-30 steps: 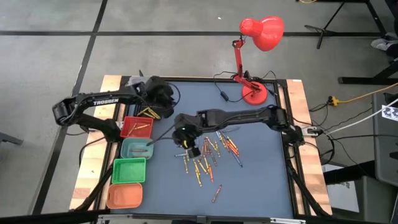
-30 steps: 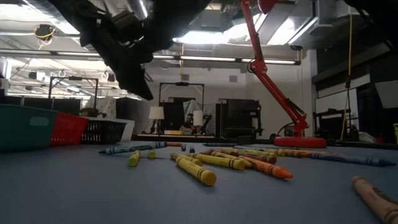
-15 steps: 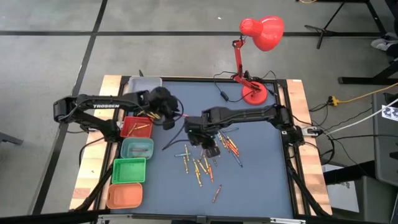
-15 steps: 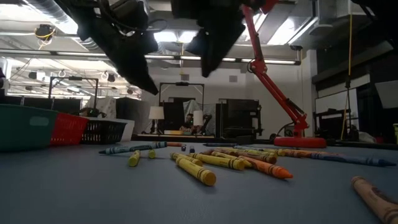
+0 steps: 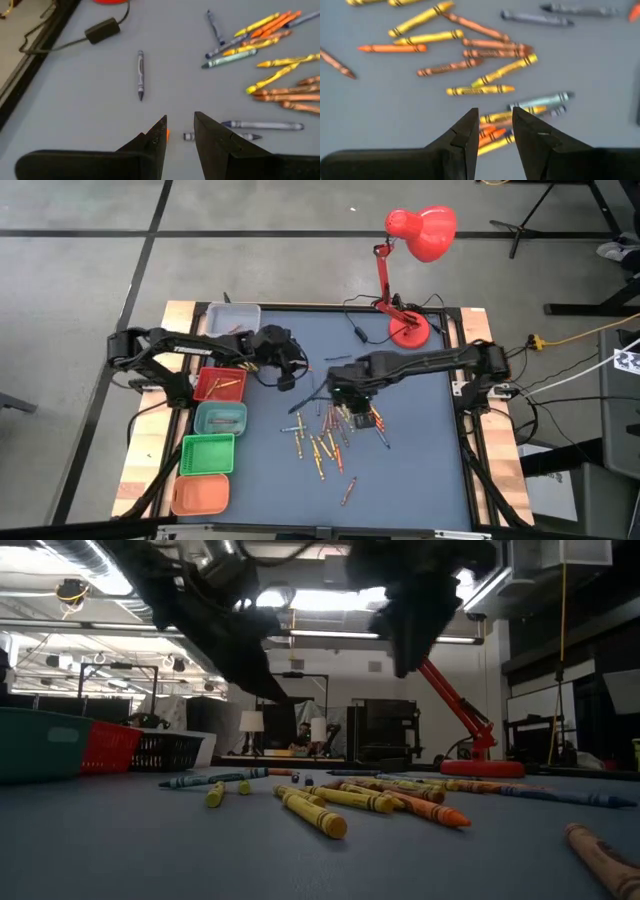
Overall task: Sort crayons
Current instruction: Put the orange crayon into the transparent bin
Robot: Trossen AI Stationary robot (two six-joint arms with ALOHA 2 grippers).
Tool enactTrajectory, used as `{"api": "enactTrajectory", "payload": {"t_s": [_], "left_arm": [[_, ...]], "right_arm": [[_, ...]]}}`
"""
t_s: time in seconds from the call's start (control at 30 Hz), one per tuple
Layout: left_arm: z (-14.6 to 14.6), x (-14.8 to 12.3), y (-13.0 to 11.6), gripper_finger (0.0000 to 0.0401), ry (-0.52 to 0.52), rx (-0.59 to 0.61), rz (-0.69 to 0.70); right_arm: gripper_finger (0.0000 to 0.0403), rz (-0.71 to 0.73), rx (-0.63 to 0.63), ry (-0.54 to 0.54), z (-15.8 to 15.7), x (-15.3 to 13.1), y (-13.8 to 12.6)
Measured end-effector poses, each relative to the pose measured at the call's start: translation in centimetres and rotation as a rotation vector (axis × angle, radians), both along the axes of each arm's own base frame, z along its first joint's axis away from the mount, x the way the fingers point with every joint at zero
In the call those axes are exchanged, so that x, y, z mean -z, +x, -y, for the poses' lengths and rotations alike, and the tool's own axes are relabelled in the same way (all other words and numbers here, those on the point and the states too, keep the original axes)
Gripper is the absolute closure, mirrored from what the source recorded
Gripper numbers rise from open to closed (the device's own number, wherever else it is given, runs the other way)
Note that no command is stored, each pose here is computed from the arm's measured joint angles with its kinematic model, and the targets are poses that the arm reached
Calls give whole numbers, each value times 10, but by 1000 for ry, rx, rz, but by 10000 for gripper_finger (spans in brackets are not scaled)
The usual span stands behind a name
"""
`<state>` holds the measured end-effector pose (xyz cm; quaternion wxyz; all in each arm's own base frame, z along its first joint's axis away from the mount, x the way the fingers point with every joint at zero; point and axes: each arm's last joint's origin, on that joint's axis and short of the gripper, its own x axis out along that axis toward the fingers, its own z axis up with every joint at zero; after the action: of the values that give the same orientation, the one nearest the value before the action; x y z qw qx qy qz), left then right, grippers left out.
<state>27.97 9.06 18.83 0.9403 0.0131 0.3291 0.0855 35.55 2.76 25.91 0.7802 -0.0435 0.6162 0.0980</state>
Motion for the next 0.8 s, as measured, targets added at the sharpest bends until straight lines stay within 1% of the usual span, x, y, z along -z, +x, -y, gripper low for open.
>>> {"api": "enactTrajectory", "payload": {"t_s": [0.2, 0.43, 0.53, 0.67, 0.8], "left_arm": [[-11, 23, 8, 319, -10, -24, -34], [-24, 47, 7, 319, -48, -57, -116], [-27, 51, 5, 319, -53, -64, -135], [-31, 50, 5, 319, -34, -61, -129], [-31, 52, 4, 319, -25, -48, -150]], "right_arm": [[285, 41, 123, -23, 4, 10, -36], [285, 51, 226, -67, 8, 27, -67], [285, 33, 262, -90, 10, 37, -76], [285, -2, 314, -113, 11, 50, -87], [285, -44, 353, -115, 12, 63, -94]]}}
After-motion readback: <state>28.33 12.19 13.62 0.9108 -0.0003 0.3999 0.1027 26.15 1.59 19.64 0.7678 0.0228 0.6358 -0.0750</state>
